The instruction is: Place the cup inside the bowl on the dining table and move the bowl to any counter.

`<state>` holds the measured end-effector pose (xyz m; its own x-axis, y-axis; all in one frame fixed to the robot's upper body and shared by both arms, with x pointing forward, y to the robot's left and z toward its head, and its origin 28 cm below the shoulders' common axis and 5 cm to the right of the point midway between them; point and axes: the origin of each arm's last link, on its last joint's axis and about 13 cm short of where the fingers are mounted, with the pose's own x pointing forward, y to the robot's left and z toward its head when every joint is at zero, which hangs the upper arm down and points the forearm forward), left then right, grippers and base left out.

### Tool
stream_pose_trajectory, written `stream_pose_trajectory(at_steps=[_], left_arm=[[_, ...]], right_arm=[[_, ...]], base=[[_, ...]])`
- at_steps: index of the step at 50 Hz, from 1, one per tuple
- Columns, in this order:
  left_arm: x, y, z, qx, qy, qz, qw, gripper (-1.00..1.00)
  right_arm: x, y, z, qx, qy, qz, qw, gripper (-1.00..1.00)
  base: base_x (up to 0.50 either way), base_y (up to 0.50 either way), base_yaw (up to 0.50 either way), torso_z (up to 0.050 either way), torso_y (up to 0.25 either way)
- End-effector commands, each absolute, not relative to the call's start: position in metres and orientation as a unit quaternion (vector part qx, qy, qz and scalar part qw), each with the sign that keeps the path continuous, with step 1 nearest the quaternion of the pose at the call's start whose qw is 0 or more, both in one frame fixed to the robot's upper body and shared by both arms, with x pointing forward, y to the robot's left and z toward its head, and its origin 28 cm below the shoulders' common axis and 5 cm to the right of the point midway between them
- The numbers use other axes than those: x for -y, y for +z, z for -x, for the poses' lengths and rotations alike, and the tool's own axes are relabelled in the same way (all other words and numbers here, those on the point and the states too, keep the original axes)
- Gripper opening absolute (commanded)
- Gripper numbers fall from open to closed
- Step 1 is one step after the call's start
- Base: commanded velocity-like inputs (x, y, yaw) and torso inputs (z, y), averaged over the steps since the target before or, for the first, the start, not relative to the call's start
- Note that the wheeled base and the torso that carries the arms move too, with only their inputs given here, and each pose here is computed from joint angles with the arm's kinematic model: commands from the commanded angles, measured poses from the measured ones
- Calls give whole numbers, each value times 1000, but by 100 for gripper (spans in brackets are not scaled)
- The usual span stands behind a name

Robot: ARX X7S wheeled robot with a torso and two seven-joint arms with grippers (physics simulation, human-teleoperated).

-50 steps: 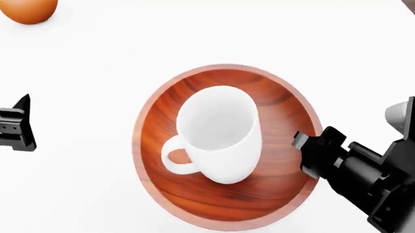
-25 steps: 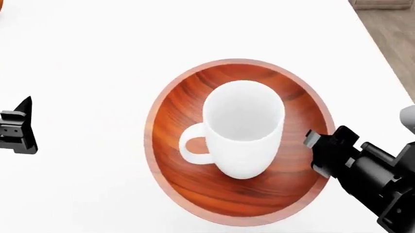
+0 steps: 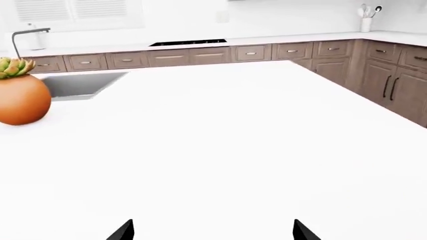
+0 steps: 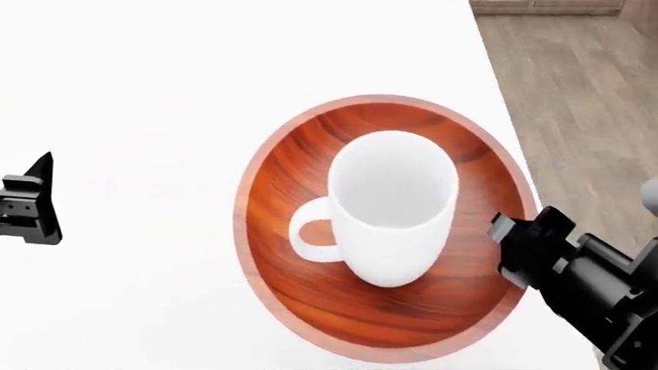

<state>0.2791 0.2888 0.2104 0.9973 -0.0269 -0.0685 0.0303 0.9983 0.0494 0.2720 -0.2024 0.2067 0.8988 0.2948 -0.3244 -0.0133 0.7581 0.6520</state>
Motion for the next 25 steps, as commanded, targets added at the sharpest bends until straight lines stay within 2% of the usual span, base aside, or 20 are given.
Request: stream_pose_trajectory(at_steps=[1, 25], left_arm=[[-288, 212, -280, -20, -15, -22, 999, 100], [-287, 209, -280, -24, -20, -21, 999, 100]], right_arm=[[204, 209, -270, -184, 97, -355, 911, -100], [208, 203, -268, -177, 92, -362, 911, -100]], base=[[0, -500, 0, 0, 0], [0, -500, 0, 0, 1]])
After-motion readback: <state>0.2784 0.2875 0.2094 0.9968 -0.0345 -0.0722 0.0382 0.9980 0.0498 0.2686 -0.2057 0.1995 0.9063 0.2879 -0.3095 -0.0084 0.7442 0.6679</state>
